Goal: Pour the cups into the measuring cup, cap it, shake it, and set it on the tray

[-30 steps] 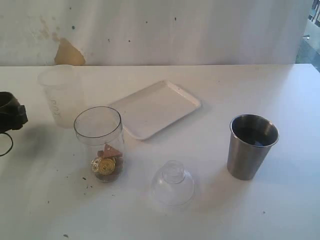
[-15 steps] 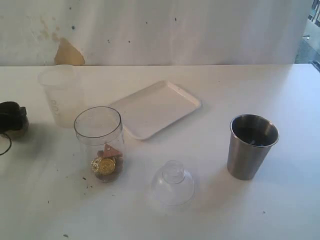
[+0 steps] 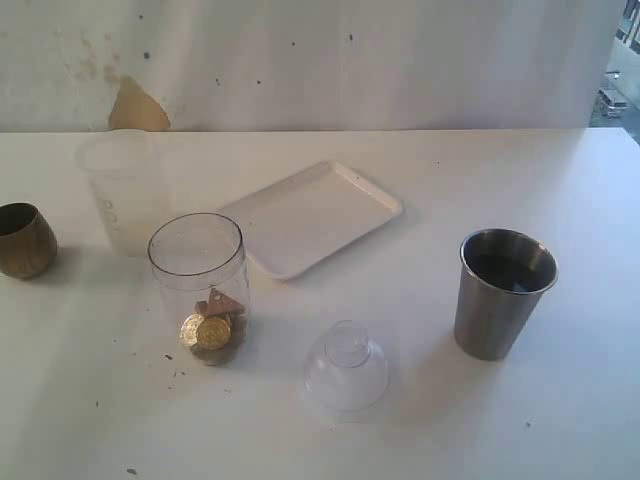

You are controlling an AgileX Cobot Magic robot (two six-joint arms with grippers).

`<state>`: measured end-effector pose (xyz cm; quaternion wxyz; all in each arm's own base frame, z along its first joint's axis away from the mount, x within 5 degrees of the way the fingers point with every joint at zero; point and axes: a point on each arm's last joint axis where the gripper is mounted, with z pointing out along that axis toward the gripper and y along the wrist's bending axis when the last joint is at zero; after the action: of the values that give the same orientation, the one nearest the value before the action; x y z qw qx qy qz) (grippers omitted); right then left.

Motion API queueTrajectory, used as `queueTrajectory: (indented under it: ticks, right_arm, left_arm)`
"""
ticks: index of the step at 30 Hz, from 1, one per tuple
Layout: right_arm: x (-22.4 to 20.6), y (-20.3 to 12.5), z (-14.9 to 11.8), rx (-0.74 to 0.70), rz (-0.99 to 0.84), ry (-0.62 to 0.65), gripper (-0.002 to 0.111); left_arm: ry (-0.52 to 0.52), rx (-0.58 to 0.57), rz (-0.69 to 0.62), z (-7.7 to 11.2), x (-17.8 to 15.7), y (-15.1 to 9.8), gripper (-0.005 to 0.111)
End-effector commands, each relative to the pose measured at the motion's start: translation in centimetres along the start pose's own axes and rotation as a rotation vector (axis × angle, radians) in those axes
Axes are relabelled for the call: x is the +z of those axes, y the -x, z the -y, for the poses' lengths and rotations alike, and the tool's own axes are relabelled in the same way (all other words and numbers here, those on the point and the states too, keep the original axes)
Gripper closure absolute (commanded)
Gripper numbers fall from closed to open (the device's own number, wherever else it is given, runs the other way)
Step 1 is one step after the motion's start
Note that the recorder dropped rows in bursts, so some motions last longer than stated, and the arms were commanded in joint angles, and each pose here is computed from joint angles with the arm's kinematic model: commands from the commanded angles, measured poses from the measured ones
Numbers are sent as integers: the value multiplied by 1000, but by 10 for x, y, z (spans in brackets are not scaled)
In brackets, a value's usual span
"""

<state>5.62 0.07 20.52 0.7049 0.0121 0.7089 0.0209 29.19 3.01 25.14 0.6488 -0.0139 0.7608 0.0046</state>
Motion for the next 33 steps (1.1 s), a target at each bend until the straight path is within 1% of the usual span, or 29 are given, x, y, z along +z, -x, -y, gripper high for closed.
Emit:
queueTrajectory:
  ticks: [1,3,6,8,10,11,14,15,17,18,20,24,26,28,33]
  right_arm:
    - [0,0,0,0,9,8,108]
    - [0,0,0,0,9,8,108]
    - [0,0,0,0,9,8,108]
    - [0,0,0,0,9,8,108]
    - [0,0,0,0,9,8,108]
    - [0,0,0,0,9,8,108]
    - [0,0,0,0,9,8,108]
    - [0,0,0,0,9,8,108]
    - [0,0,0,0,9,8,108]
    - [0,0,0,0,9,8,108]
    - [0,0,0,0,9,8,108]
    - [0,0,0,0,9,8,108]
    - [0,0,0,0,9,8,108]
    - [0,0,0,0,9,8,108]
    - [0,0,0,0,9,8,108]
  left_arm:
    - [30,7,-26,1,-35,26,37]
    - [59,-73,-39,0,-56,38,48]
    - [85,-81,-40,0,-77,49,64]
    - [116,-82,-95,-1,-91,49,78]
    - [149,-96,-155,-2,-107,49,99]
    - [157,-94,-161,-2,-114,50,106]
    - [133,-141,-174,6,-129,53,107]
    - [103,-149,-167,11,-136,55,107]
    - [47,-115,-153,20,-147,58,107]
    - [18,-68,-129,23,-155,61,107]
    - [-9,-29,-88,26,-169,66,107]
    - [-53,-173,22,29,-200,75,107]
    - [-76,-222,63,30,-211,77,107]
    - [-89,-242,89,30,-222,78,107]
    - [-95,-239,147,30,-236,80,107]
